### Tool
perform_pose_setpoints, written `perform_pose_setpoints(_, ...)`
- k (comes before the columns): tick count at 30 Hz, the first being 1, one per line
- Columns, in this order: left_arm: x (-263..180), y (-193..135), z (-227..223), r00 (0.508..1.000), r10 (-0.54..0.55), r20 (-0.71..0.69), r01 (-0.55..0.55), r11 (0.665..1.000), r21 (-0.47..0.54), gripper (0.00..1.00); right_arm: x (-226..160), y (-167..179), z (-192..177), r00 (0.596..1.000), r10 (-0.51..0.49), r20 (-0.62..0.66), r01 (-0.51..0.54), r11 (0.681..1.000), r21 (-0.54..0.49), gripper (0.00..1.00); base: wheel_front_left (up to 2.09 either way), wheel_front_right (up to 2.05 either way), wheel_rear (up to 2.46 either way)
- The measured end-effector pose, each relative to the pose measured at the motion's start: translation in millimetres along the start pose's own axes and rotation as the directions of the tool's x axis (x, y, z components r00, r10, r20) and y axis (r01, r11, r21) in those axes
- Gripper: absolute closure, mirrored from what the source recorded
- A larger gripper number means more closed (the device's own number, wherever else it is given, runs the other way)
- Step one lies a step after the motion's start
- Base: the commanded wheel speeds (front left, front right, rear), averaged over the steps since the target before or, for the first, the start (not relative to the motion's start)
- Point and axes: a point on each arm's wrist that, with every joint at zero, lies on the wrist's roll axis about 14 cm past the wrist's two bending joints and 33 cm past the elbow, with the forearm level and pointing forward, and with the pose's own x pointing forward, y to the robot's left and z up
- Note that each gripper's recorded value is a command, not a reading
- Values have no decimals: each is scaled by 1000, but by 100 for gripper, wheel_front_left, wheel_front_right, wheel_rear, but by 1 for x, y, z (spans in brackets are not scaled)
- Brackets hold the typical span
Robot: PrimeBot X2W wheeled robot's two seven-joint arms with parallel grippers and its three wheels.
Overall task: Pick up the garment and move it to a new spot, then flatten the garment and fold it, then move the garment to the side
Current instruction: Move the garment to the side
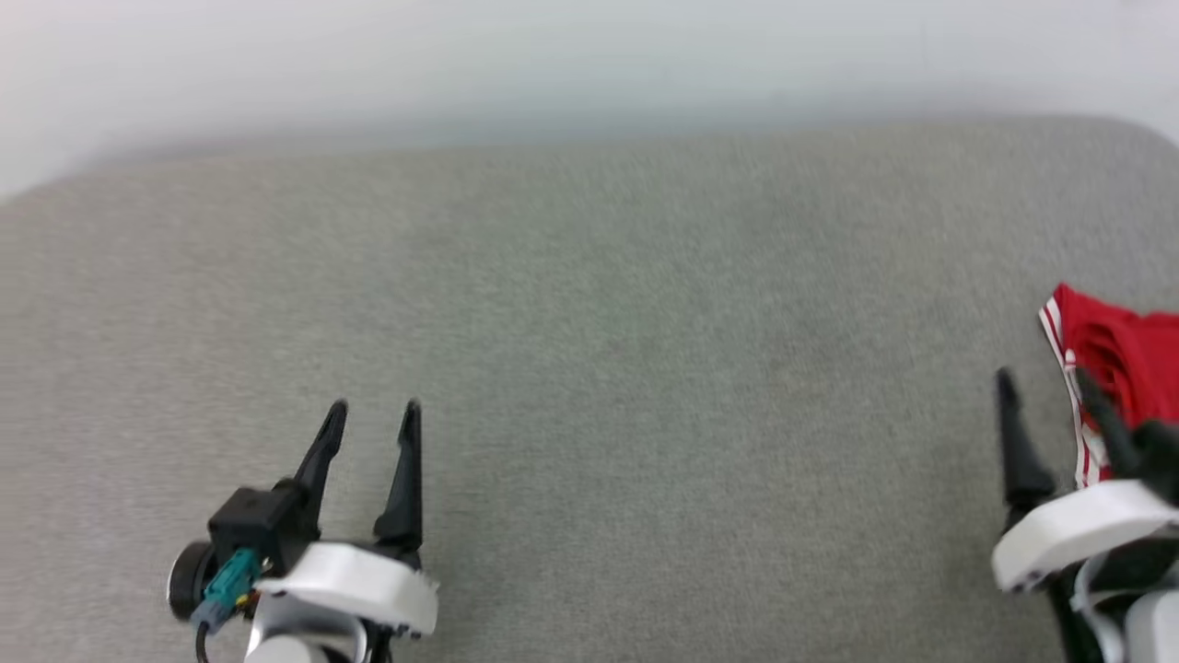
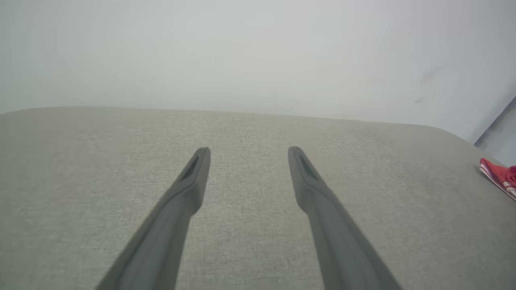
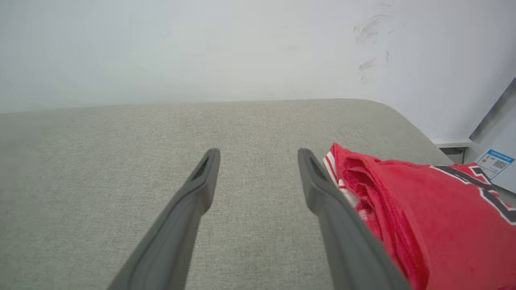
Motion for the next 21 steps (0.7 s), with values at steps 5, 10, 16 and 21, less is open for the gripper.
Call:
perform_pose_setpoints(5,-32,20,6,997,75,1,-75,997,14,0,-24,32,11,996,80,33,-81,996,32,0,0,0,0)
perform_pose_setpoints(10,-58,27,13,994,109,19,-109,994,17,0,-52,46,24,991,116,66,-118,992,35,0,0,0,0)
perform_pose_setpoints(16,-69,25,22,993,108,49,-110,994,19,0,-77,50,35,989,131,76,-133,991,22,0,0,0,0)
perform_pose_setpoints(21,-70,21,23,994,100,54,-101,995,20,0,-86,47,44,988,121,95,-123,992,15,0,0,0,0)
